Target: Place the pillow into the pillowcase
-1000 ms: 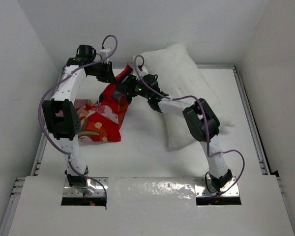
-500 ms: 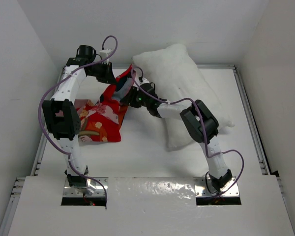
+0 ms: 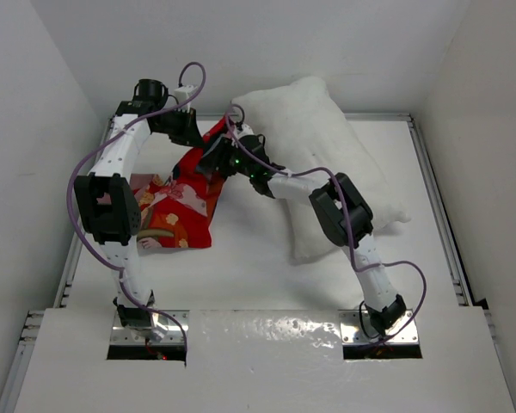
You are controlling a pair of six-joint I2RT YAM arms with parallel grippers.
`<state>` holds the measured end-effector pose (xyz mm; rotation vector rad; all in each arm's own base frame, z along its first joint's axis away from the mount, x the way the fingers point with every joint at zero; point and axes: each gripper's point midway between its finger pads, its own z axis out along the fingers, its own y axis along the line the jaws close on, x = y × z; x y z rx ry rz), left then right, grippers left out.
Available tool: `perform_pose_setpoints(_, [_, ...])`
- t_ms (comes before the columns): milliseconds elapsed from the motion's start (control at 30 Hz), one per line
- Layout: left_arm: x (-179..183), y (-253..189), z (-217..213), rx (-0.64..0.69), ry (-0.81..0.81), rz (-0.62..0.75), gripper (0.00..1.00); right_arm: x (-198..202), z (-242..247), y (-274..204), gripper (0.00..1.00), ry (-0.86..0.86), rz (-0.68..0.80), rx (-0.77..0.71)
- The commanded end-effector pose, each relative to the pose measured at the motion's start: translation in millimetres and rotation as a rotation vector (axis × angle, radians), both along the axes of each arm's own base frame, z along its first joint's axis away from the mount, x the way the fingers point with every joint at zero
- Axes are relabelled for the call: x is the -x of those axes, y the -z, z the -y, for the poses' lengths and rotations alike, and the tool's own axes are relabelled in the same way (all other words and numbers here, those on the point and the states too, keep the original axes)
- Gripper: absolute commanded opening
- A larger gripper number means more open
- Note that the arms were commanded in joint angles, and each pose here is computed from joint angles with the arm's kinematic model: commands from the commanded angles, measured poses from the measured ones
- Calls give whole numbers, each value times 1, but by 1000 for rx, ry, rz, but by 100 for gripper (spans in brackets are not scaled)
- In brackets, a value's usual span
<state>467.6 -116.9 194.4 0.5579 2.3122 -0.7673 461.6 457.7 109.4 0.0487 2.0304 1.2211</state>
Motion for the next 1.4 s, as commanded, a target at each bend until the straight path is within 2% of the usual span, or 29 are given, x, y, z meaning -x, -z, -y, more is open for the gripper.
perform_pose_setpoints(0, [3, -32, 11, 42, 38, 85, 0, -14, -21, -16, 35, -28, 13, -87])
perform_pose_setpoints(67, [1, -43, 13, 89, 43, 101, 0, -23, -24, -4, 8, -20, -19, -86])
perform_pose_setpoints(100, [-3, -51, 9, 98, 32, 118, 0, -25, -20, -1, 0, -4, -43, -100])
perform_pose_setpoints(167, [-22, -79, -25, 76, -71, 197, 0, -30, 7, 3, 0, 44, -73, -111])
perform_pose_setpoints(200, [-30, -92, -44, 56, -119, 235, 0, -22, 29, 30, 0, 77, -129, -71])
perform_pose_setpoints(233, [-41, -104, -86, 7, -226, 283, 0, -22, 44, 8, 0, 100, -103, -77])
perform_pose_setpoints(267, [-45, -133, -107, -15, -275, 363, 0, -27, 73, 15, 0, 145, -112, -38])
perform_pose_setpoints(300, [-47, -148, -126, -43, -316, 412, 0, -16, 96, 37, 0, 171, -152, 9])
perform_pose_setpoints(367, [-46, -175, -156, -125, -378, 506, 0, -15, 122, 15, 0, 190, -106, 13])
perform_pose_setpoints(400, [-38, -190, -157, -178, -346, 568, 0, -7, 130, 21, 0, 167, -89, 55])
perform_pose_setpoints(467, [-25, -193, -136, -146, -256, 569, 0, 3, 128, 13, 0, 93, -60, 81])
perform_pose_setpoints(533, [-12, -178, -109, -97, -168, 506, 0, 8, 120, 1, 0, 20, -19, 85])
perform_pose_setpoints(600, [1, -139, -90, -90, -116, 399, 0, 17, 113, -5, 0, -57, -5, 76])
perform_pose_setpoints(633, [10, -122, -76, -108, -61, 361, 0, 19, 113, -9, 1, -70, 11, 87])
perform_pose_setpoints(667, [18, -96, -71, -113, -41, 289, 0, 23, 118, -3, 24, -90, 18, 141])
perform_pose_setpoints(733, [31, -73, -58, -105, 6, 215, 0, 24, 122, -22, 45, -117, 75, 197])
perform_pose_setpoints(767, [38, -58, -54, -92, 22, 170, 0, 31, 129, -16, 56, -159, 80, 285])
perform_pose_setpoints(800, [41, -51, -52, -92, 28, 152, 0, 27, 127, -38, 74, -180, 128, 303])
perform_pose_setpoints(833, [41, -47, -49, -91, 30, 146, 0, 28, 131, -57, 85, -194, 173, 336])
perform_pose_setpoints(867, [41, -41, -51, -95, 23, 130, 0, 35, 142, -57, 94, -226, 175, 430])
perform_pose_setpoints(900, [40, -39, -50, -89, 13, 123, 0, 26, 147, -83, 99, -199, 232, 465])
perform_pose_setpoints(1033, [21, -43, -50, -68, -53, 152, 0, -13, 232, -99, 99, 156, 261, 864])
perform_pose_setpoints(1100, [11, -46, -50, -40, -92, 160, 0, -21, 259, -72, 99, 159, 230, 1086])
perform_pose_setpoints(1133, [8, -47, -48, -28, -98, 164, 0, -21, 278, -36, 99, 143, 143, 1233])
perform_pose_setpoints(1167, [5, -46, -49, -19, -109, 163, 0, -24, 286, -25, 99, 129, 125, 1311])
perform_pose_setpoints(1233, [-3, -47, -50, -10, -137, 166, 0, -31, 294, -9, 99, 125, 95, 1397])
perform_pose_setpoints(1300, [-11, -46, -55, -25, -182, 172, 0, -33, 298, 21, 96, 46, 86, 1482])
perform_pose_setpoints(1333, [-15, -47, -61, -41, -208, 178, 0, -34, 297, 28, 91, 24, 84, 1491])
perform_pose_setpoints(1367, [-19, -46, -63, -46, -221, 180, 0, -32, 297, 33, 65, 3, 75, 1493])
